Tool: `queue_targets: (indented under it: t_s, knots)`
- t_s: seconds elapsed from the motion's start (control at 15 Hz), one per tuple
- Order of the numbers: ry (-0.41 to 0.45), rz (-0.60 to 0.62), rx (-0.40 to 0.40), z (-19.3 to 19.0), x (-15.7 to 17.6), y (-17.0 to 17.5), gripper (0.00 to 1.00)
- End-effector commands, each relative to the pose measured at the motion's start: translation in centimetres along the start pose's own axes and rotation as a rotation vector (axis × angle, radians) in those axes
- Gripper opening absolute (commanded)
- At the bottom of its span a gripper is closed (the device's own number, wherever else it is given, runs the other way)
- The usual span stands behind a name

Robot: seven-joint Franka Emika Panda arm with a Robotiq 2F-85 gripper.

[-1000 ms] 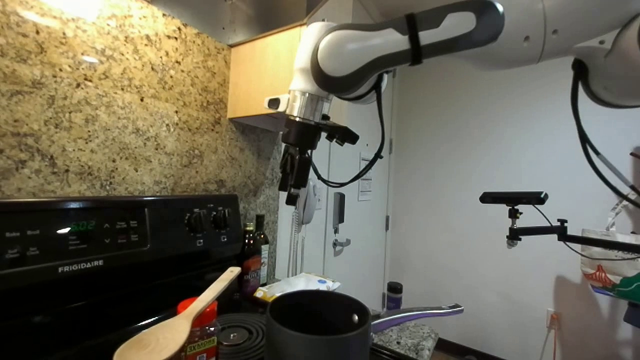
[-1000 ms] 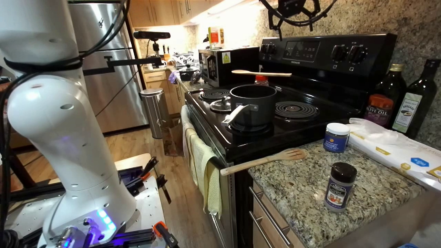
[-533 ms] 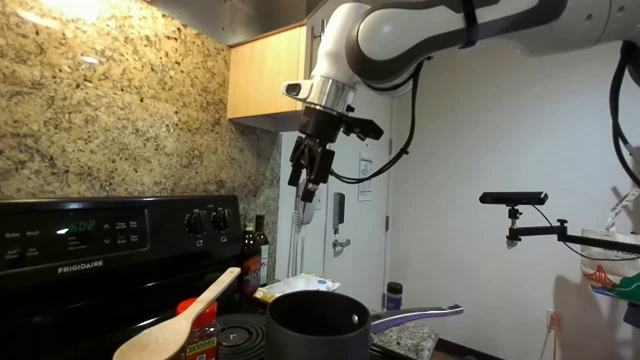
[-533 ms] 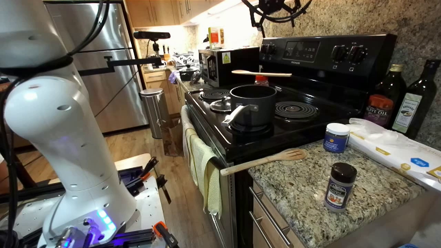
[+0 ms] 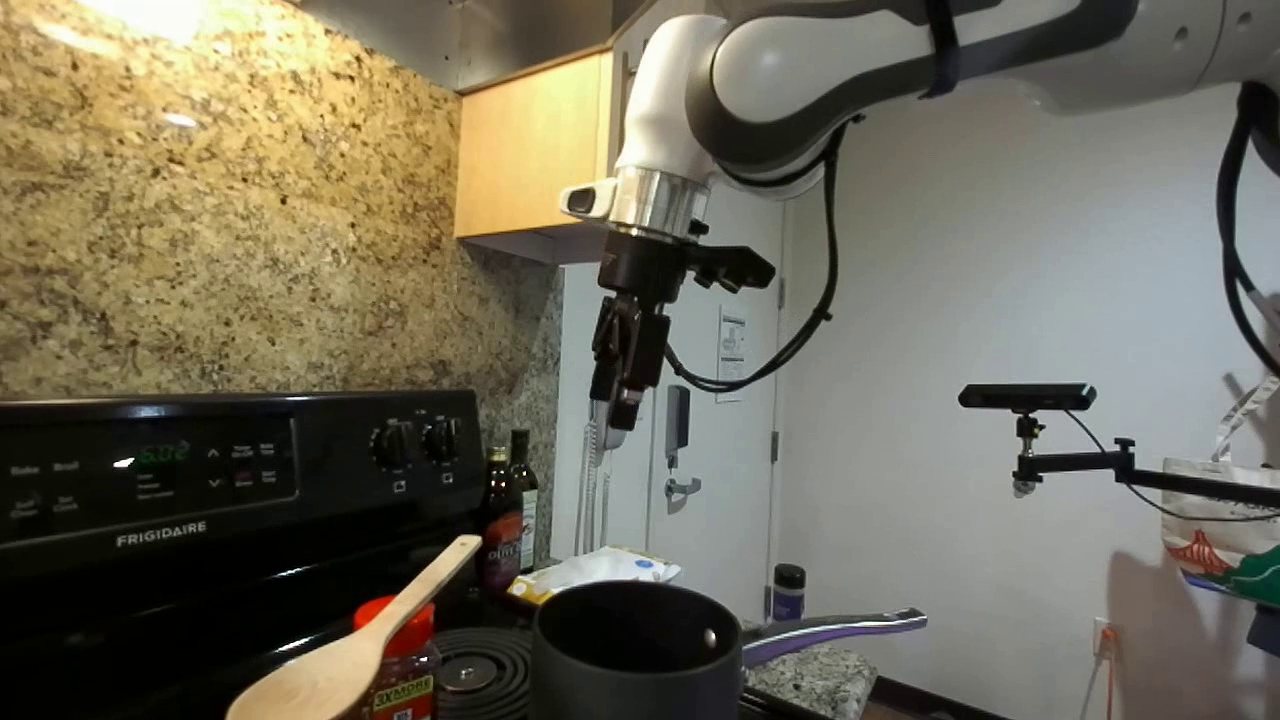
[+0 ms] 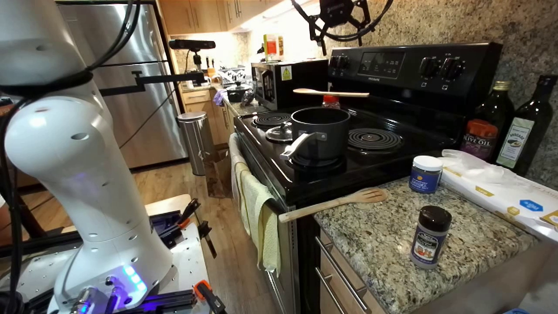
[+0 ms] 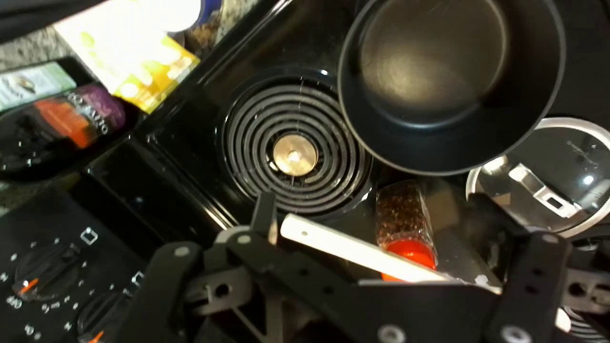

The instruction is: Take the wooden spoon out of the pot then put the lid on it

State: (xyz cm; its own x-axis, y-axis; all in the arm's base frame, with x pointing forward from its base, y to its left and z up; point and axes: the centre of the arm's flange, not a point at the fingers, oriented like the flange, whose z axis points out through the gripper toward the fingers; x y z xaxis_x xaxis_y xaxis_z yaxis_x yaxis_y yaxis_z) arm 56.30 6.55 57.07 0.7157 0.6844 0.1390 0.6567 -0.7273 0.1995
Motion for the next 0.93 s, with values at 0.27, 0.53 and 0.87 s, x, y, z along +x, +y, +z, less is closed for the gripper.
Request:
queue_targets:
  t_s: [0.27, 0.53, 0.87]
  knots:
    - [-0.222, 0.128, 0.075, 1.5, -7.7, -8.0, 1.00]
    - [-0.239, -0.053, 0.155, 2.7, -11.8, -9.3, 1.00]
    - [-0.258, -0.028, 0.141, 2.9, -10.8, -8.9, 1.00]
